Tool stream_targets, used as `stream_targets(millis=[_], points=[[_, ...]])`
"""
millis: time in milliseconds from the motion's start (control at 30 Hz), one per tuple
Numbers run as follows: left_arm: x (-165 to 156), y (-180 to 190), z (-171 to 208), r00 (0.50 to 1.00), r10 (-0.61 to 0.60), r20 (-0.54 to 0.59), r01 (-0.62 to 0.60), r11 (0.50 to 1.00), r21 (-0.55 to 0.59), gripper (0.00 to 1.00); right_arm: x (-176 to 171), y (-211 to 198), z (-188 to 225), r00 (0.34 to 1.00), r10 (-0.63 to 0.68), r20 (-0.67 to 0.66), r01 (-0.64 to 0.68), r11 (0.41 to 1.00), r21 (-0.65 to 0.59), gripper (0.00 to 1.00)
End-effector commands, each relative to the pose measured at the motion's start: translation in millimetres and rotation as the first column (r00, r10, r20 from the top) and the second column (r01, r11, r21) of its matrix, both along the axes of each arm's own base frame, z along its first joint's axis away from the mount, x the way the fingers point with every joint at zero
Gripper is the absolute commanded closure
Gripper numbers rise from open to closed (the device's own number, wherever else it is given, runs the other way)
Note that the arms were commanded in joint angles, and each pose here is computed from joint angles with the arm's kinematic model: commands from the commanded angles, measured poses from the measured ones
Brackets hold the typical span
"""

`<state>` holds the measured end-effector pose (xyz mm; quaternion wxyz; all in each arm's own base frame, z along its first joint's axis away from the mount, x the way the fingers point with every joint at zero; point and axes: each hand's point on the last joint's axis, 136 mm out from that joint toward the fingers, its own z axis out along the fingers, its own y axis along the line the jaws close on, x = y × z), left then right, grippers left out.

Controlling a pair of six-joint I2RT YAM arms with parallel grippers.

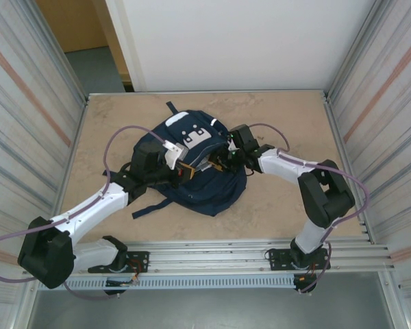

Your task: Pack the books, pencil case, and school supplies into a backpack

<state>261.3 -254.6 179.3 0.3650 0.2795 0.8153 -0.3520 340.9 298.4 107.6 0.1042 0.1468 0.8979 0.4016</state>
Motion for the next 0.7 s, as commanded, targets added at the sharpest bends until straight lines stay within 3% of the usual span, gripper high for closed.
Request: stream_targets(millis=[0,233,467,667], points=[[-3,-10,31,0.997,-0.055,0.05,0.058,0.997,-0.059,1.0,25,20,17,0.986,0.074,0.153,-0.077,0.997,0.017,0.74],[-5,-6,24,0.999,-0.03,0.046,0.033,0.998,-0.062,1.0,31,42,36,0.951,0.162,0.262,-0.181,0.982,0.051,0.69],[-2,-1,24,0.998,-0.003,0.061,0.006,0.999,-0.046,1.0,5,19,53,0.939,0.194,0.284,-0.19,0.981,-0.042,0.62],[-1,-1,23,0.998,0.005,0.058,-0.002,0.999,-0.052,1.0,-11,-2,39,0.952,0.144,0.27,-0.125,0.988,-0.087,0.61]])
